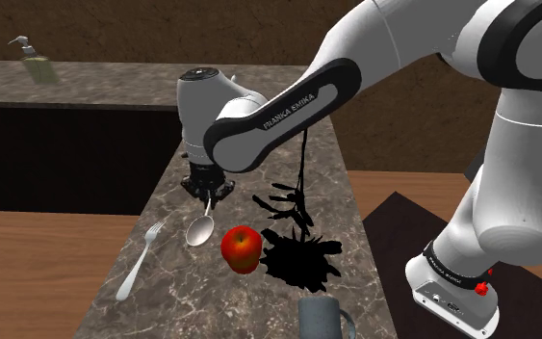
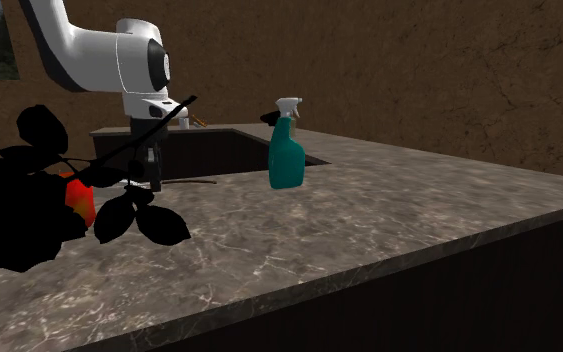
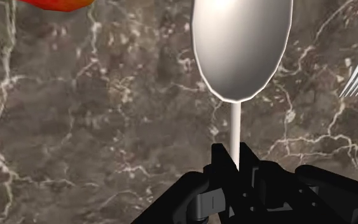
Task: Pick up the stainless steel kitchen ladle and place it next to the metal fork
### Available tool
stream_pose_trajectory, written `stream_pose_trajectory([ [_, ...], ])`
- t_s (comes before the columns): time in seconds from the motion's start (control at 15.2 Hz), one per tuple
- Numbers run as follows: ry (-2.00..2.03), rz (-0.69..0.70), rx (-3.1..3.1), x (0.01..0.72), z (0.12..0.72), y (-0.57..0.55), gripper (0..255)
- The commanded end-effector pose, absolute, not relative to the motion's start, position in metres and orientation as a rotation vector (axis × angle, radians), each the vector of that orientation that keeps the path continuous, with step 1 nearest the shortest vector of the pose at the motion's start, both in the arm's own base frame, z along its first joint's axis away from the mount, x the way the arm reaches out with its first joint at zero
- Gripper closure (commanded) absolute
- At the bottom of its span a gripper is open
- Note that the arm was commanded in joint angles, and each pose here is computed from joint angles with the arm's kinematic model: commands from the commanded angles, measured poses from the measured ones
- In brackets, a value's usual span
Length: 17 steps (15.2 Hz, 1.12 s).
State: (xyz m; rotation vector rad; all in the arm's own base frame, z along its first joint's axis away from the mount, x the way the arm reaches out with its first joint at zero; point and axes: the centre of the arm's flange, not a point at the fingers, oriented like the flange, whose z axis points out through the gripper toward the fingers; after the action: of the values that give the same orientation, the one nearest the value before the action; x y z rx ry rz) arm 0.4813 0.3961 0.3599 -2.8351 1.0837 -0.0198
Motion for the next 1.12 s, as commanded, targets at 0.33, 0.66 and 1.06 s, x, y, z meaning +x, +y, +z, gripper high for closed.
stream_pose_trajectory([
  [0.33,1.084,-0.02,-2.835,0.482,0.35,0.396,255],
  [0.66,1.084,-0.02,-2.835,0.482,0.35,0.396,0],
  [1.06,1.084,-0.02,-2.835,0.48,0.389,0.393,0],
])
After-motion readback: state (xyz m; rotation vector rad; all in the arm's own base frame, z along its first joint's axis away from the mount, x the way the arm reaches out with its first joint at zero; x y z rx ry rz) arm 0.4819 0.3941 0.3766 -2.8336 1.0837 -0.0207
